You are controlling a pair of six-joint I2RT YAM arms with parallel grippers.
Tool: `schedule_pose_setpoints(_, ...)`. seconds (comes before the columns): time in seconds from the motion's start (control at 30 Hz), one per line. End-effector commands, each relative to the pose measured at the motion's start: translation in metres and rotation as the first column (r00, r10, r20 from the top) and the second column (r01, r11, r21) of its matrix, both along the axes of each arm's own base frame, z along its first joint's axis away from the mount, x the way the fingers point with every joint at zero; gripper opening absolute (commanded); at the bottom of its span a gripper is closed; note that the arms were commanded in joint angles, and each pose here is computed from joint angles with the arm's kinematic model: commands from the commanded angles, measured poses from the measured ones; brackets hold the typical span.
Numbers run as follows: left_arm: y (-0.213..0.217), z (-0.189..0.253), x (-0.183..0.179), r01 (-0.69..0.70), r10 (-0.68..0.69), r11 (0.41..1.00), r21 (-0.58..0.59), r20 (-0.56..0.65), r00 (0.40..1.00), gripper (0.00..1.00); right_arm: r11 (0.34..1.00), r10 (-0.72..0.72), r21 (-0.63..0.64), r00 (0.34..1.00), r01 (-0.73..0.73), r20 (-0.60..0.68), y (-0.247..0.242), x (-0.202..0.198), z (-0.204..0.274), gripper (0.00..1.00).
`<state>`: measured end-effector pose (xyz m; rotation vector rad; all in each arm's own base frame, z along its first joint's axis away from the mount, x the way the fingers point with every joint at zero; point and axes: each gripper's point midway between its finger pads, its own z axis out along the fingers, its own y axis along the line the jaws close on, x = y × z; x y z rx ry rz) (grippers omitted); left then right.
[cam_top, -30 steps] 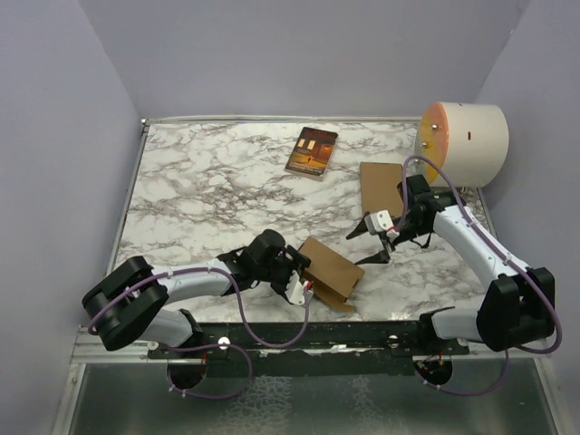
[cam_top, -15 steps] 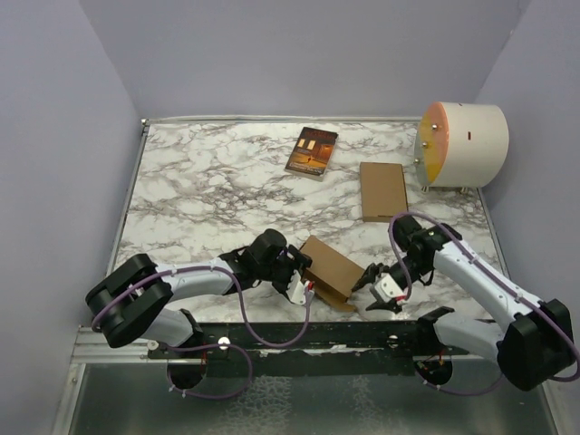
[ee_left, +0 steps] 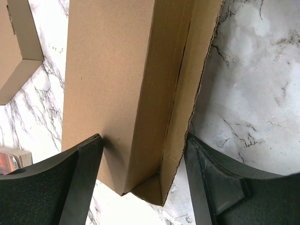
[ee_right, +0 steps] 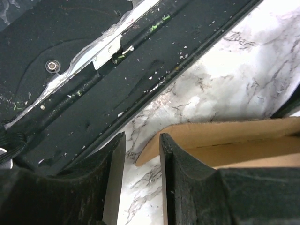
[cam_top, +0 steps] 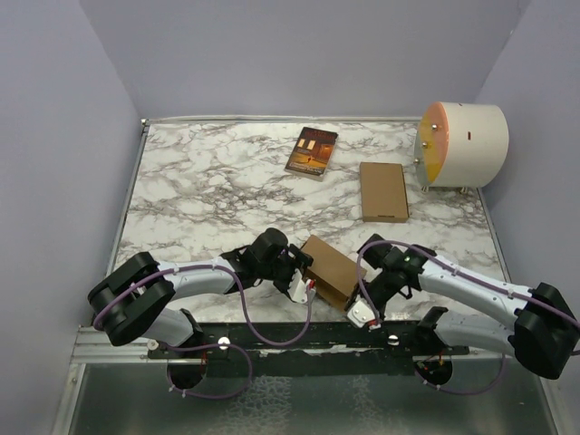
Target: Fold the paper box
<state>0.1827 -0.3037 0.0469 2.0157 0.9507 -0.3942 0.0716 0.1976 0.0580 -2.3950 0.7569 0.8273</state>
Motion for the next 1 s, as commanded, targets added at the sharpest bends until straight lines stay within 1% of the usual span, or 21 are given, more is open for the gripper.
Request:
schedule_pose_setpoints(0.0, 0.015, -0.024, -0.015, -0.007, 0.016, 0.996, 0.089, -0.092, 0.996, 0.7, 0.997, -0.055, -0.052, 0.997, 0.058, 0.054, 0.008, 0.008, -0.012, 0.34)
schedule_pose_setpoints(0.23, 0.014, -0.025, -0.015, -0.004, 0.013, 0.996, 0.089, -0.1, 0.995, 0.7, 0.995, -0.055, -0.081, 0.995, 0.062, 0.082, 0.008, 0.007, -0.018, 0.29)
schedule_pose_setpoints(0.4, 0.015, -0.027, -0.016, -0.005, 0.015, 0.995, 0.095, -0.104, 0.994, 0.7, 0.992, -0.075, -0.095, 0.989, 0.087, 0.125, 0.01, 0.012, -0.022, 0.26)
schedule_pose_setpoints(0.77, 0.014, -0.028, -0.017, 0.0, 0.011, 0.995, 0.1, -0.116, 0.993, 0.69, 0.99, -0.086, -0.097, 0.985, 0.101, 0.148, 0.013, 0.015, -0.02, 0.19)
schedule_pose_setpoints(0.97, 0.013, -0.031, -0.019, 0.006, 0.008, 0.994, 0.105, -0.137, 0.991, 0.68, 0.991, -0.081, -0.096, 0.984, 0.097, 0.156, 0.02, 0.017, -0.017, 0.05)
